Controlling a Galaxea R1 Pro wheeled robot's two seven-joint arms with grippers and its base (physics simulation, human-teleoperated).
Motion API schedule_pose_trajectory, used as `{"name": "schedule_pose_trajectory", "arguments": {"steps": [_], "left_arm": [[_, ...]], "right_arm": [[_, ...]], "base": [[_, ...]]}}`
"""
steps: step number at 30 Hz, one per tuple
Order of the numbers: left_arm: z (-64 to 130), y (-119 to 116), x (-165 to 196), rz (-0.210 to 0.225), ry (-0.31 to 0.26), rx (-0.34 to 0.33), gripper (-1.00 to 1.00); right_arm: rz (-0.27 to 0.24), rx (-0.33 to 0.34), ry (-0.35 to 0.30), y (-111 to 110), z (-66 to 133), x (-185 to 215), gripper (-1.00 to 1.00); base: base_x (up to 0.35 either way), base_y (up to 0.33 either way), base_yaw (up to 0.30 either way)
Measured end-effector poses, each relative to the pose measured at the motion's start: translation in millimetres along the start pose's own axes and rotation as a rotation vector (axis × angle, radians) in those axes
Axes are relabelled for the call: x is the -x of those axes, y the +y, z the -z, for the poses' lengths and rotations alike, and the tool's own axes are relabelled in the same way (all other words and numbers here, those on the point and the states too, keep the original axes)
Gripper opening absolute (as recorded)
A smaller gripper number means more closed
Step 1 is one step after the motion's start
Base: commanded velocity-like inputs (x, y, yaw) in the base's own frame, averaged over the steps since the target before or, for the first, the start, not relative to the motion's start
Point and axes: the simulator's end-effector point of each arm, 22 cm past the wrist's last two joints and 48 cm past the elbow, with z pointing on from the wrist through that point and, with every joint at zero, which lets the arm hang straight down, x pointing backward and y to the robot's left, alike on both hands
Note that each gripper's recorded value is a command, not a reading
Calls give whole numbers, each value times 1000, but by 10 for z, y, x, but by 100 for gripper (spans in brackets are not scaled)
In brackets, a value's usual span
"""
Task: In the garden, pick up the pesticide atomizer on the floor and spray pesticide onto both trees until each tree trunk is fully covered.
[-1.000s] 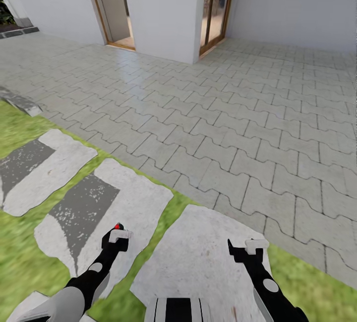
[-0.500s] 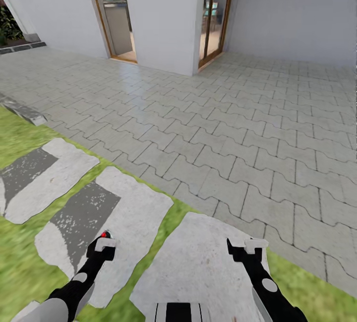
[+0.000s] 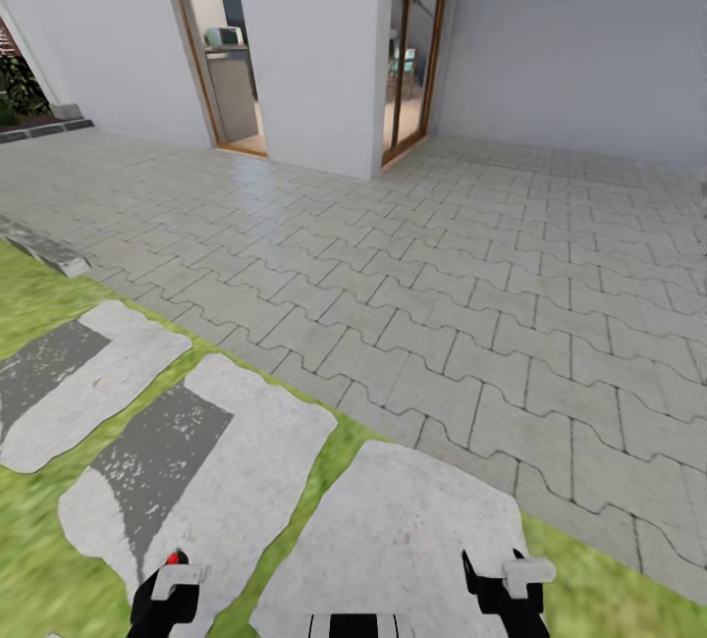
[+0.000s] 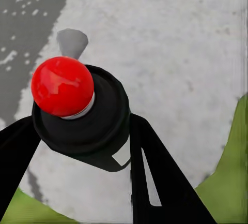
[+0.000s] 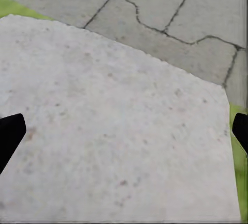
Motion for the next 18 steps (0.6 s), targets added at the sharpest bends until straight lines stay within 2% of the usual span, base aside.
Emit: {"name": "schedule_pose_trajectory", "arguments": {"steps": [4,8,13,18], "left_arm": [[71,-43,-15,4,-5,-5,-100],[172,-51,-90,5,-3,-7,-100],[266,-65,-24,7,-53,-9,-100],[299,-33,99,9,-86,-4,-100]], "right_arm": [[3,3,-23,0,36,57,100],[3,2,-17,-6,91,16,100],[1,2,-7,3,145,-27,100],[1,3,-29,9,158,79,100]], "base": [[0,0,-47],[0,0,-10],[0,0,-1],[0,0,0]]}}
